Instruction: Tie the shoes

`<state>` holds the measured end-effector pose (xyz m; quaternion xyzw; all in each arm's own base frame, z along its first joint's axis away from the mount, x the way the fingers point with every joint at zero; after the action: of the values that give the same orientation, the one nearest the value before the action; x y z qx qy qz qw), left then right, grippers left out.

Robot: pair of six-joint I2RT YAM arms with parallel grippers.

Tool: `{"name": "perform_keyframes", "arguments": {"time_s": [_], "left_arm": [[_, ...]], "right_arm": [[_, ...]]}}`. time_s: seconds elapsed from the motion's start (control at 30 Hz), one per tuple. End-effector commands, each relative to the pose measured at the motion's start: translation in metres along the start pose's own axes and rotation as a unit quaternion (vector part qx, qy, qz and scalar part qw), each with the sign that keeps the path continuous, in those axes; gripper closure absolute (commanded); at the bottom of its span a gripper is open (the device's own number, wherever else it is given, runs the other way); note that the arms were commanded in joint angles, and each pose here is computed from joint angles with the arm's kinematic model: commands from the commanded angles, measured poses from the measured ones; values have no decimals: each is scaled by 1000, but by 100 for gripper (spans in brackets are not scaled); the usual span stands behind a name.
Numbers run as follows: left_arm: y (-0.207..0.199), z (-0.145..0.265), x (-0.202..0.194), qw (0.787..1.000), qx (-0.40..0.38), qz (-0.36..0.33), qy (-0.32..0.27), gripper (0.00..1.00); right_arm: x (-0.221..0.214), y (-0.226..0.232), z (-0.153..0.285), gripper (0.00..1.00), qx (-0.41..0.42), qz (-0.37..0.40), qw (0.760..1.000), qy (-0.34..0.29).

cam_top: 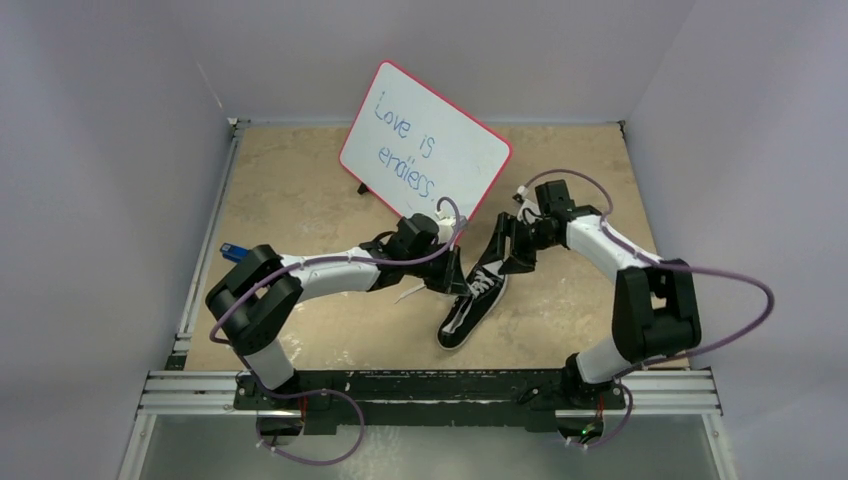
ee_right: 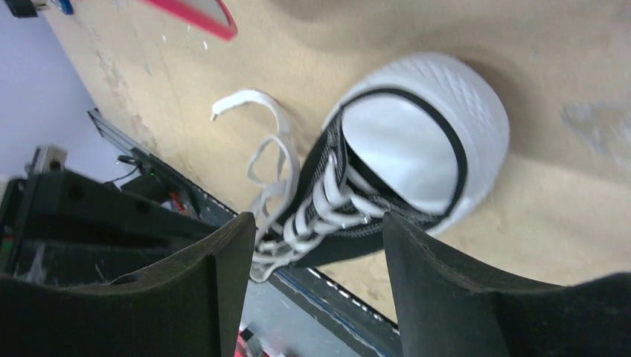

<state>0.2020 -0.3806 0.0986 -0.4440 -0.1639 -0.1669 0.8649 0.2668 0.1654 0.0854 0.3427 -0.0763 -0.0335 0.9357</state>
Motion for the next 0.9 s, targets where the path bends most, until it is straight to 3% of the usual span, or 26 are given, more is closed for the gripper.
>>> {"name": "perform_keyframes", "arguments": {"time_s": [0.0, 0.1, 0.33, 0.47, 0.73, 0.87], "left_arm": [[-28, 3, 13, 999, -53, -9, 0, 96], [-33, 3, 15, 998, -60, -5, 0, 94], [-24, 9, 4, 999, -27, -1, 35, 90], [-28, 12, 5, 999, -35, 3, 29, 90], [-31, 16, 8, 999, -29, 13, 17, 92], [-32, 30, 2, 999, -21, 9, 22, 90]], "right_arm": [[-28, -19, 18, 32, -56, 1, 998, 1], [-40, -27, 4, 33, -41, -10, 999, 19], [-18, -37, -15, 36, -43, -7, 999, -15], [-6, -28, -34, 48, 0, -16, 1000, -23], [13, -36, -36, 100, -32, -33, 997, -63], [24, -41, -37, 100, -51, -34, 995, -79]]}}
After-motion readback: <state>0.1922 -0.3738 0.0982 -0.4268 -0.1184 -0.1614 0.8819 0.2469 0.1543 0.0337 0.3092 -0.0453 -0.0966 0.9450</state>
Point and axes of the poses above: each gripper's point midway between its finger pads, its own z axis back along the fingers, its own y axis along the line the jaws close on, x = y × z, the point moved 1 cm from there along z, back along the fingers, and after that the axes turned 3 degrees about z, right-handed, at the moved point
